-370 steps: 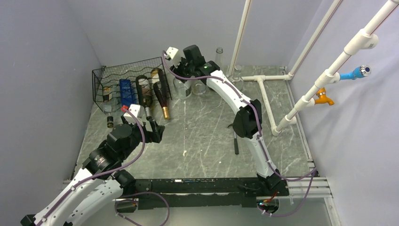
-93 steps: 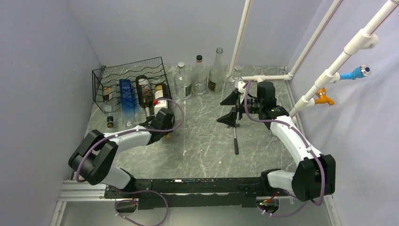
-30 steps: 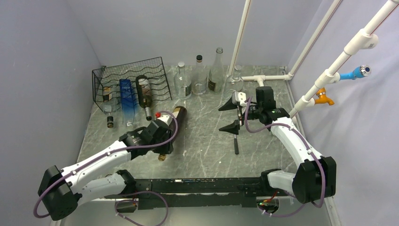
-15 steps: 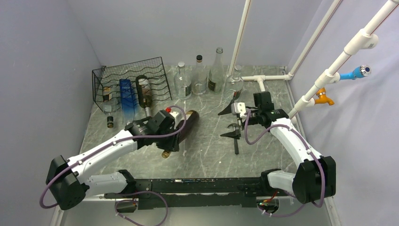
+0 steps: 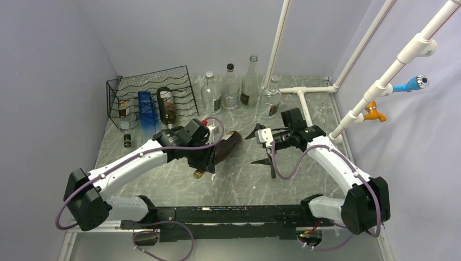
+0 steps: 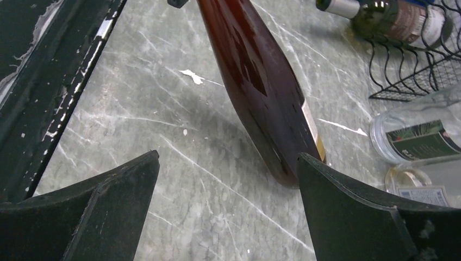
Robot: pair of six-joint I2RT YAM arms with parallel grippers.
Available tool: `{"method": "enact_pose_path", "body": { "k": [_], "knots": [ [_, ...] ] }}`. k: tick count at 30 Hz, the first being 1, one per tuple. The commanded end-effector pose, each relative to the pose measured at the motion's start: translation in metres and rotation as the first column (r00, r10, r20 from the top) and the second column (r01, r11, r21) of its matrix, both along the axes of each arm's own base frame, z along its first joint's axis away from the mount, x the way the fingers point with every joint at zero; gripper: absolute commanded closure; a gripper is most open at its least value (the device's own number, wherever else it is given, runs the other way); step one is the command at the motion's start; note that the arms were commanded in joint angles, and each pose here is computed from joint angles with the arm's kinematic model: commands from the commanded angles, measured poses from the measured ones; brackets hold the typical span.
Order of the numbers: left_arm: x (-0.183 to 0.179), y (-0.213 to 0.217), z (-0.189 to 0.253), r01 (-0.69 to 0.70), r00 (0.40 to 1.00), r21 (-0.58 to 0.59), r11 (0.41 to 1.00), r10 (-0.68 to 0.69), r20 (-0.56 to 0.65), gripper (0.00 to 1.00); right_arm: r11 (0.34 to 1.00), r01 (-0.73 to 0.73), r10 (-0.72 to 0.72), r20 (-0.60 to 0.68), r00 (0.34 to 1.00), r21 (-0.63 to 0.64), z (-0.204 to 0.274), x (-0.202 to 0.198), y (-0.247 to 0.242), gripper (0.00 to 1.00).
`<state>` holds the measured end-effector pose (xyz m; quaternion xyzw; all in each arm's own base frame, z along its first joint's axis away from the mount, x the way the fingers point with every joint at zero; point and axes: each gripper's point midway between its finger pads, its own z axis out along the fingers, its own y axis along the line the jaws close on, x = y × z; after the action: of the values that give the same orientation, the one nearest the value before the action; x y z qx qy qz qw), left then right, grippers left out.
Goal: Take the wine bottle off the wine rack
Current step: Pick up the wine bottle from the wine rack.
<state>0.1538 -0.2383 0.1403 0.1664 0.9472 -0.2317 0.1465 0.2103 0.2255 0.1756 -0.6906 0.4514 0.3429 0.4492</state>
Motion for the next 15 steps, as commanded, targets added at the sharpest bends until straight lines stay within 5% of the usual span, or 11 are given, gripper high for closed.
{"method": "enact_pose_path", "body": {
  "k": [1, 15],
  "knots": [
    [0.026, -0.052, 0.081, 0.116, 0.977, -0.272, 0.955, -0.060, 0.204, 1.00, 0.998, -0.055, 0.059, 0.098, 0.993, -0.036, 0.013, 0.002, 0.009, 0.00],
    [0.021, -0.063, 0.087, 0.128, 0.985, -0.317, 0.940, -0.083, 0.152, 1.00, 0.995, -0.078, 0.085, 0.111, 0.990, -0.068, 0.018, 0.003, 0.025, 0.00]
  ]
}}
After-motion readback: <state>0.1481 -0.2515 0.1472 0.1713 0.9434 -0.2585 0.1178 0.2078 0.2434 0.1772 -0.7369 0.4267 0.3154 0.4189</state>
